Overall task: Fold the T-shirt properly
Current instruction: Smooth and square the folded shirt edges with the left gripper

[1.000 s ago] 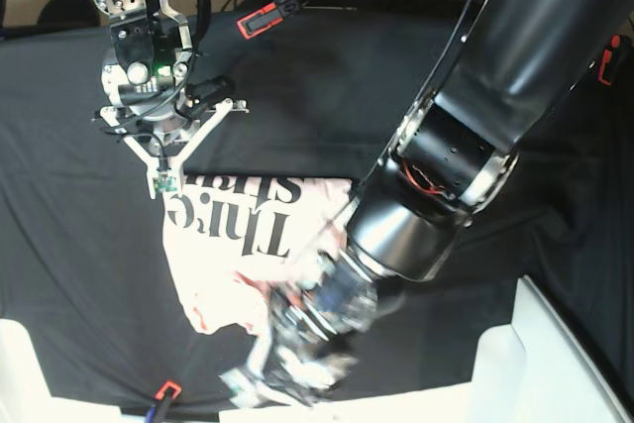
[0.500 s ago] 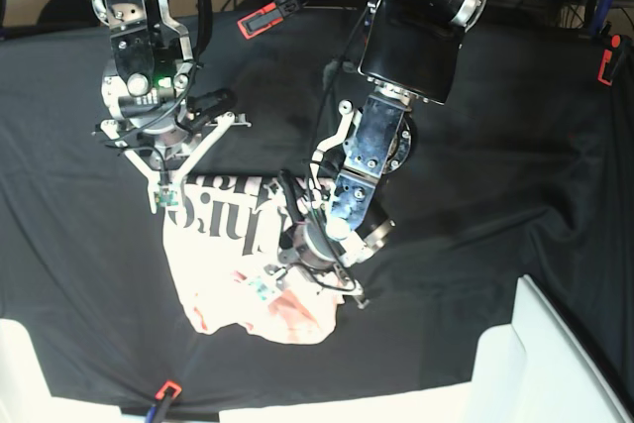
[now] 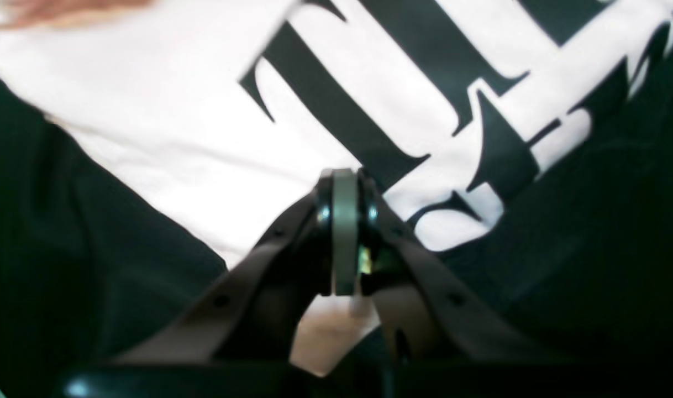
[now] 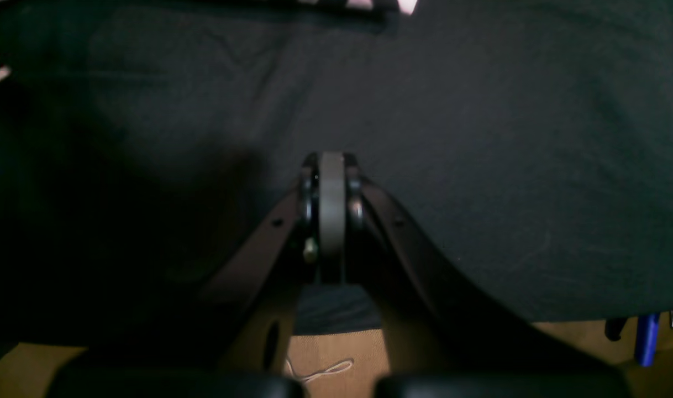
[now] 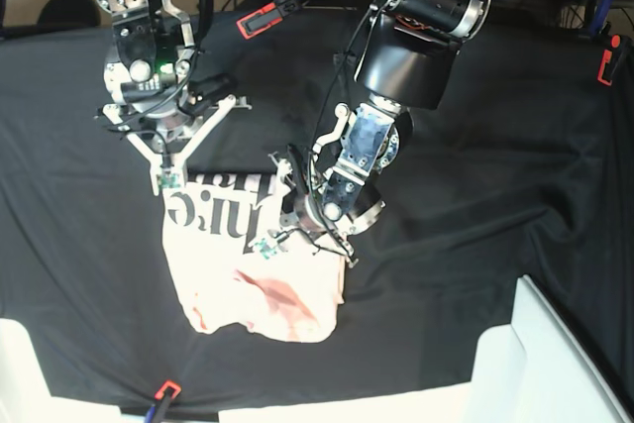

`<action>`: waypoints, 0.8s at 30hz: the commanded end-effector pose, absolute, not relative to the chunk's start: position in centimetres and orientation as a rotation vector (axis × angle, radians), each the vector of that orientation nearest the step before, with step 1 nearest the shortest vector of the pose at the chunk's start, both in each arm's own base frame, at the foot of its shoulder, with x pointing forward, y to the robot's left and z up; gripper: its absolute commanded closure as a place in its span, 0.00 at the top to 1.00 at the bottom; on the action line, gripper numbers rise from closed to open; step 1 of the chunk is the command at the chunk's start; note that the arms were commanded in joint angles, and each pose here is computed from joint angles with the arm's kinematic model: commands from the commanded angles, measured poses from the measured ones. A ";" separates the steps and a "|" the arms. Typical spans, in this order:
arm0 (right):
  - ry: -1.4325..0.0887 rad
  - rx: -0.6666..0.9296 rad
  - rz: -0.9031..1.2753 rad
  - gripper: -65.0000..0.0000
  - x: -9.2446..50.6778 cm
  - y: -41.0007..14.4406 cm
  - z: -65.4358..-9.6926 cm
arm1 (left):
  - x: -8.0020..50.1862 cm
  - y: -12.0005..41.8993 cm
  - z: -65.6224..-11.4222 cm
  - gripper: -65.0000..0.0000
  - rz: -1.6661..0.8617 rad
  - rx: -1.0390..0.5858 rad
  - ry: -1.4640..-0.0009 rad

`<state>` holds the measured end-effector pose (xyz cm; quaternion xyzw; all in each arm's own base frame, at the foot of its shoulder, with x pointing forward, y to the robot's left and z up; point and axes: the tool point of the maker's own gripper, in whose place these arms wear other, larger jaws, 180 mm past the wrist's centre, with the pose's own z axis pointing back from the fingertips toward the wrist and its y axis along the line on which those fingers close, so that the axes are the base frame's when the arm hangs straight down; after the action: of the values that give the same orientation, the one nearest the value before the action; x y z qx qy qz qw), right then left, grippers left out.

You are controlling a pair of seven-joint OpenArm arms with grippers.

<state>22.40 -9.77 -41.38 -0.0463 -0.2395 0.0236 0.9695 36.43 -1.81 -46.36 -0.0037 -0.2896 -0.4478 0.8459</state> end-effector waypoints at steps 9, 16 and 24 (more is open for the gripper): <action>-0.513 -0.092 0.045 0.00 22.7 -9.7 -40.8 | 32.9 0.4 -48.2 0.00 -0.991 0.076 -0.578; -0.517 -0.091 0.044 0.00 22.8 -9.7 -40.7 | 34.8 1.1 -43.7 0.00 -1.025 0.214 -0.708; -0.517 -0.091 0.044 0.00 22.8 -9.7 -40.7 | 40.9 -0.1 -39.3 0.00 -1.015 0.259 -0.787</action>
<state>22.02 -9.74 -41.58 -0.0456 -0.2361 0.0232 0.9704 40.16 0.68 -40.51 0.1238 -0.3460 -0.4767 0.7986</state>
